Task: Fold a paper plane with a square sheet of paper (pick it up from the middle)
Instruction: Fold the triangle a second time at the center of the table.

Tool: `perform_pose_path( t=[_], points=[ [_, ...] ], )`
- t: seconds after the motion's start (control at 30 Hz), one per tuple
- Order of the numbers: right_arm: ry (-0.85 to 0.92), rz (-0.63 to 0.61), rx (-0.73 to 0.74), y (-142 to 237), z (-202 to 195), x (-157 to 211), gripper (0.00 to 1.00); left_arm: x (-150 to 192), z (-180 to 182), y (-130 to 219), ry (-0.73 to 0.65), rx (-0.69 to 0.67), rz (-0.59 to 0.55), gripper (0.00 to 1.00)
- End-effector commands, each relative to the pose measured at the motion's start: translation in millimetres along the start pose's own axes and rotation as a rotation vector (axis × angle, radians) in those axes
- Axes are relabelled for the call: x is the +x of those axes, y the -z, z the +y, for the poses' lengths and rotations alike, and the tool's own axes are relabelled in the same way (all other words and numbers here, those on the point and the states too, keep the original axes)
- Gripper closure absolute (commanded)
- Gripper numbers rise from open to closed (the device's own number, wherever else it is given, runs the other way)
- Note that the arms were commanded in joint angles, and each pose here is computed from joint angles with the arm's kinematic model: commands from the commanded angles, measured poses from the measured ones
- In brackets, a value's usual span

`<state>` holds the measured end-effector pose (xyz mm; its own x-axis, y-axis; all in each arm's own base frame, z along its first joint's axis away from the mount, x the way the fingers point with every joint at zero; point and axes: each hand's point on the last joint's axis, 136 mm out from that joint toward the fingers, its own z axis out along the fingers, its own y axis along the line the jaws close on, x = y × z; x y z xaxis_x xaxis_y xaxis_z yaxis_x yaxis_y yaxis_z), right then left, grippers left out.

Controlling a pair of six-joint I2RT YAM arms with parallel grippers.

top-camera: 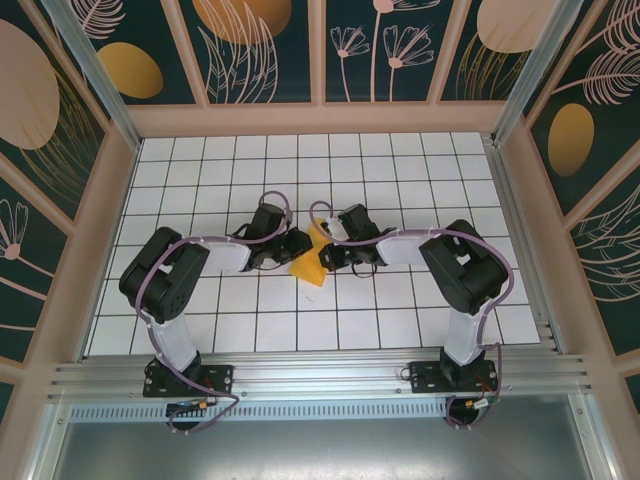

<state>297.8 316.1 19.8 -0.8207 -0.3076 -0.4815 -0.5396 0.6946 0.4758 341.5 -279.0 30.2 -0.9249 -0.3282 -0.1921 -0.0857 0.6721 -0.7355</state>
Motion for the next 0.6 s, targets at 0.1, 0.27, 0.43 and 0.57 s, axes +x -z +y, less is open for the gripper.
perform_pose_path(
  t=[0.1, 0.27, 0.43, 0.57],
  points=[
    [0.007, 0.036, 0.042, -8, -9, 11, 0.94, 1, 35, -8, 0.004, -0.129, -0.017, 0.84],
    [0.010, 0.038, 0.045, -8, -9, 12, 0.94, -1, 29, -4, -0.011, -0.121, -0.022, 0.84],
    [0.012, 0.039, 0.045, -8, -9, 12, 0.94, -20, -1, 6, -0.054, -0.063, -0.063, 0.82],
    [0.016, 0.039, 0.048, -9, -9, 11, 0.94, -29, -11, 4, -0.069, -0.040, -0.072, 0.81]
  ],
)
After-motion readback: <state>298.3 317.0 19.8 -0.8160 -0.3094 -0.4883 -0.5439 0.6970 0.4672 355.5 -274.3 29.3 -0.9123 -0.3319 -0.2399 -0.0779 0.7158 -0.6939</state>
